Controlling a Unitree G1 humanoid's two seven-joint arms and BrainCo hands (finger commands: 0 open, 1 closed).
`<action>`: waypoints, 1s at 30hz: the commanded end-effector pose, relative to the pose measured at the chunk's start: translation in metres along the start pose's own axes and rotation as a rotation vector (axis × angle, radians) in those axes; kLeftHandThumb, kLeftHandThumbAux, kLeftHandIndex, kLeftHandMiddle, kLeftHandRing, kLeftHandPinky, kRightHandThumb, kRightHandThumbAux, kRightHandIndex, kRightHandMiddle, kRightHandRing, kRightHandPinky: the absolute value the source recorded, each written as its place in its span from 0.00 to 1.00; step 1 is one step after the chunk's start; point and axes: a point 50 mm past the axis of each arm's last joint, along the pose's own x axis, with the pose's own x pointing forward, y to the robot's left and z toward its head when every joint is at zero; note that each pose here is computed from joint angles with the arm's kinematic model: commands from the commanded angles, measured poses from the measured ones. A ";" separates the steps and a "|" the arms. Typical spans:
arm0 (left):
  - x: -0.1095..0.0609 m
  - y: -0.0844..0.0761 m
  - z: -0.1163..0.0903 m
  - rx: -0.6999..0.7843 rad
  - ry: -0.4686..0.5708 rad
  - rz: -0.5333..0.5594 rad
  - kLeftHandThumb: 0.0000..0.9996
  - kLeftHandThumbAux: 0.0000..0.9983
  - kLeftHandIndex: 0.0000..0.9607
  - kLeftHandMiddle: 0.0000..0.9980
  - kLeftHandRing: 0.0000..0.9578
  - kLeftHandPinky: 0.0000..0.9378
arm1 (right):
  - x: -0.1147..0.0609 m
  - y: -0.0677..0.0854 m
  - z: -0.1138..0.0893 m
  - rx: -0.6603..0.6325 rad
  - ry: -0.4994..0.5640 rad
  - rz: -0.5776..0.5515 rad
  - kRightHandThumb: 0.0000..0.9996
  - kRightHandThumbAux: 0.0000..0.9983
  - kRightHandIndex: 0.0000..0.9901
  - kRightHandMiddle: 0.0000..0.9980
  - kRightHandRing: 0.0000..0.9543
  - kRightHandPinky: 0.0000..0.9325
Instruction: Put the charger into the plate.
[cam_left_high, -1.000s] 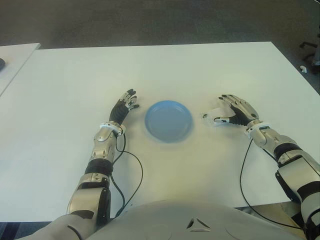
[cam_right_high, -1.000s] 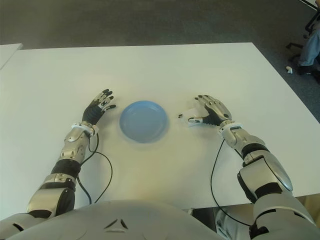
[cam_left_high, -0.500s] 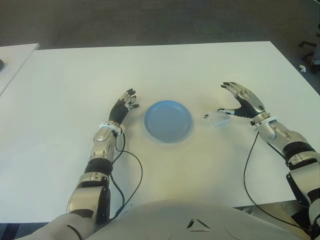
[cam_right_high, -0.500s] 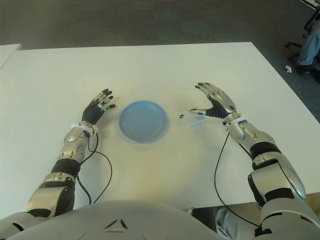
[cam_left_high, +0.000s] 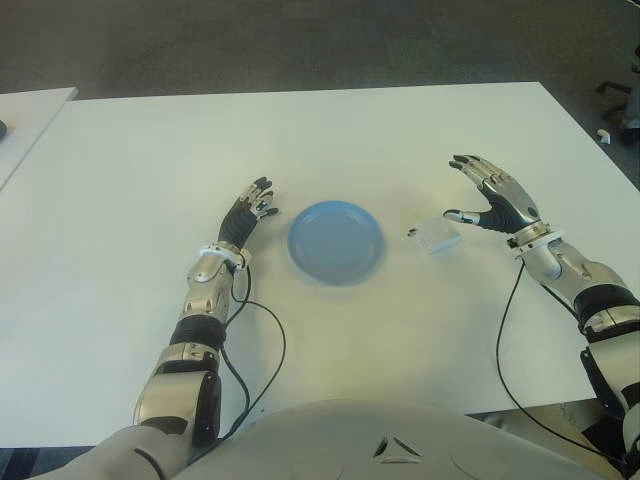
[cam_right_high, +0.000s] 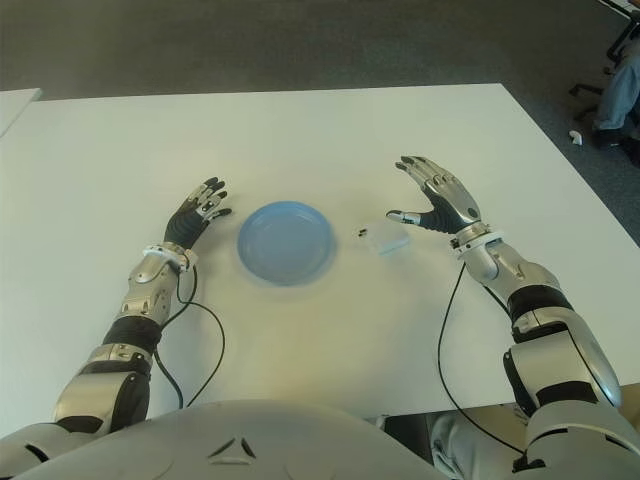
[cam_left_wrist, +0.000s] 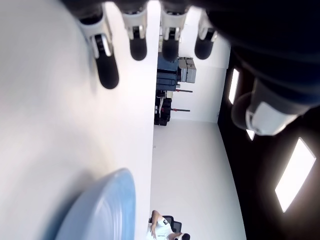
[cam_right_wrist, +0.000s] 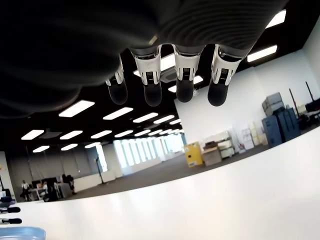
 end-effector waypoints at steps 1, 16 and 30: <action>-0.005 -0.001 -0.015 -0.021 0.074 0.006 0.00 0.53 0.05 0.07 0.03 0.00 | -0.003 0.002 -0.002 -0.002 0.007 0.023 0.28 0.15 0.00 0.00 0.00 0.00; -0.003 -0.002 -0.014 -0.013 0.075 0.011 0.00 0.53 0.05 0.06 0.03 0.00 | -0.008 0.013 0.005 -0.044 -0.040 0.038 0.28 0.18 0.00 0.00 0.00 0.00; -0.003 -0.002 -0.013 -0.016 0.076 0.012 0.00 0.53 0.04 0.05 0.03 0.00 | -0.016 0.034 0.012 -0.049 -0.070 0.100 0.31 0.20 0.00 0.00 0.00 0.00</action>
